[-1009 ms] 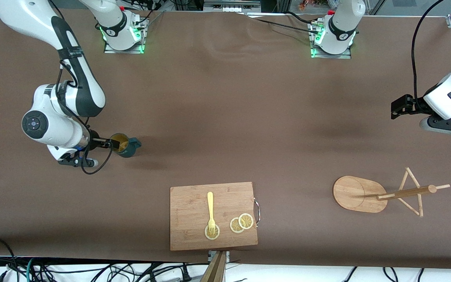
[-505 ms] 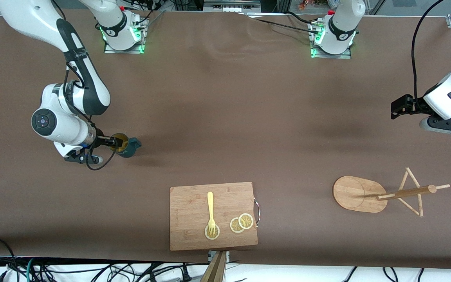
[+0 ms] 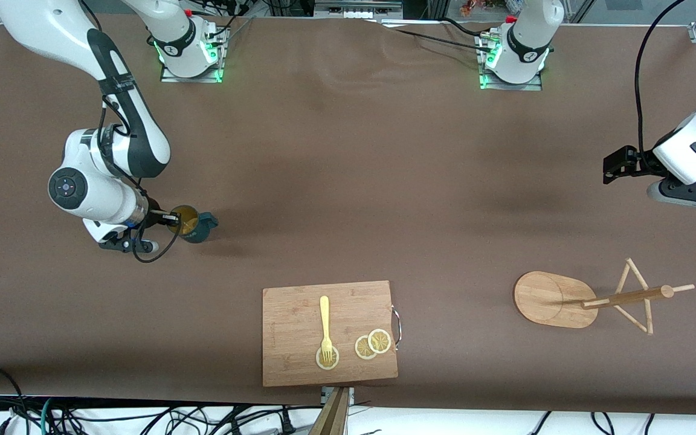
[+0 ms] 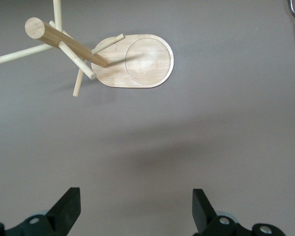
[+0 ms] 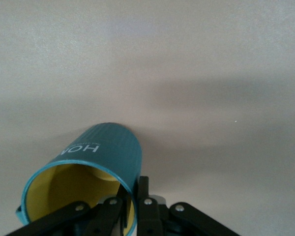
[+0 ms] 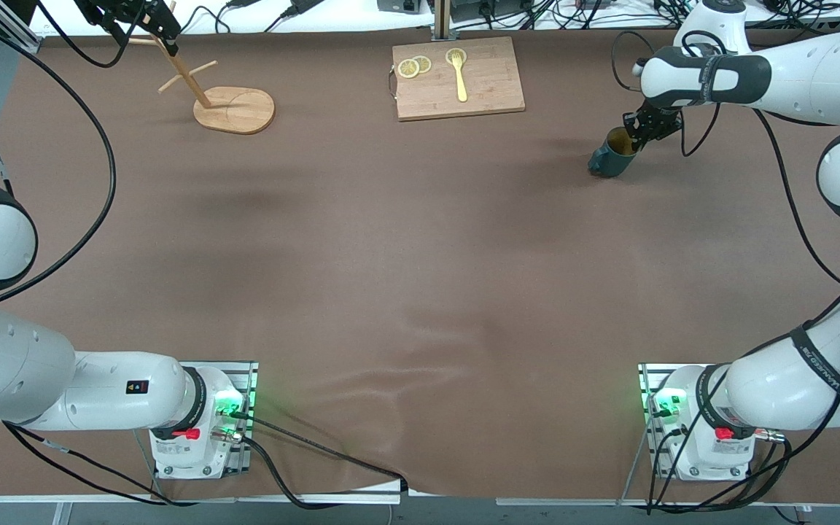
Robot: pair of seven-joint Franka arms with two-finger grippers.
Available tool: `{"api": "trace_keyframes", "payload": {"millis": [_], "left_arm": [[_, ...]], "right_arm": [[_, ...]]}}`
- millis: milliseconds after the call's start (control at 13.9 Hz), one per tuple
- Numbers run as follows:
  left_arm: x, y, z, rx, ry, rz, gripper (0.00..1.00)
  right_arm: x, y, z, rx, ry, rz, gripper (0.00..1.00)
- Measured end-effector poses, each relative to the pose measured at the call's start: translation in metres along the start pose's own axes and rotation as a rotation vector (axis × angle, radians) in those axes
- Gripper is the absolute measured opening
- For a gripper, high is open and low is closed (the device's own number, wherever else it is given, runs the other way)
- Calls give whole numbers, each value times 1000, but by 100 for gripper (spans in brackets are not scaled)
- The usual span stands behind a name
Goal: Pass cup and hang on rack
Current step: 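Grasp the mug rim with the right gripper and carry it toward the table center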
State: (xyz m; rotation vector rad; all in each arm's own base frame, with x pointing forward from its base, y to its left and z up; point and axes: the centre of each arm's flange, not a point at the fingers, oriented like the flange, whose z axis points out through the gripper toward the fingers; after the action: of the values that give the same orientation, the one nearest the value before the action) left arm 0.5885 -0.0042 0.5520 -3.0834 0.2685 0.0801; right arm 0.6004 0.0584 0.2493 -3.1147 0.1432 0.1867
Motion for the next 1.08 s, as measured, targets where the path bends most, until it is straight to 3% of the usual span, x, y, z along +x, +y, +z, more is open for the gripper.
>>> {"api": "trace_keyframes", "payload": {"millis": [216,433,577,793,1082], "left_arm": [[0,0,0,0,0,0,100],[0,0,0,0,-1,0,100],[0,0,0,0,-1,1,100],[0,0,1,0,-2,1,100],[1,1,2,-1,-3,1,100]], "right_arm": [[10,-10,-19,9,47,-15,4],[15,-57,-49,19,110,-85,4],[10,-105,-63,31,137,-114,4],[-6,-198,-79,63,175,-50,4],[-45,-330,-78,108,178,61,4]]}}
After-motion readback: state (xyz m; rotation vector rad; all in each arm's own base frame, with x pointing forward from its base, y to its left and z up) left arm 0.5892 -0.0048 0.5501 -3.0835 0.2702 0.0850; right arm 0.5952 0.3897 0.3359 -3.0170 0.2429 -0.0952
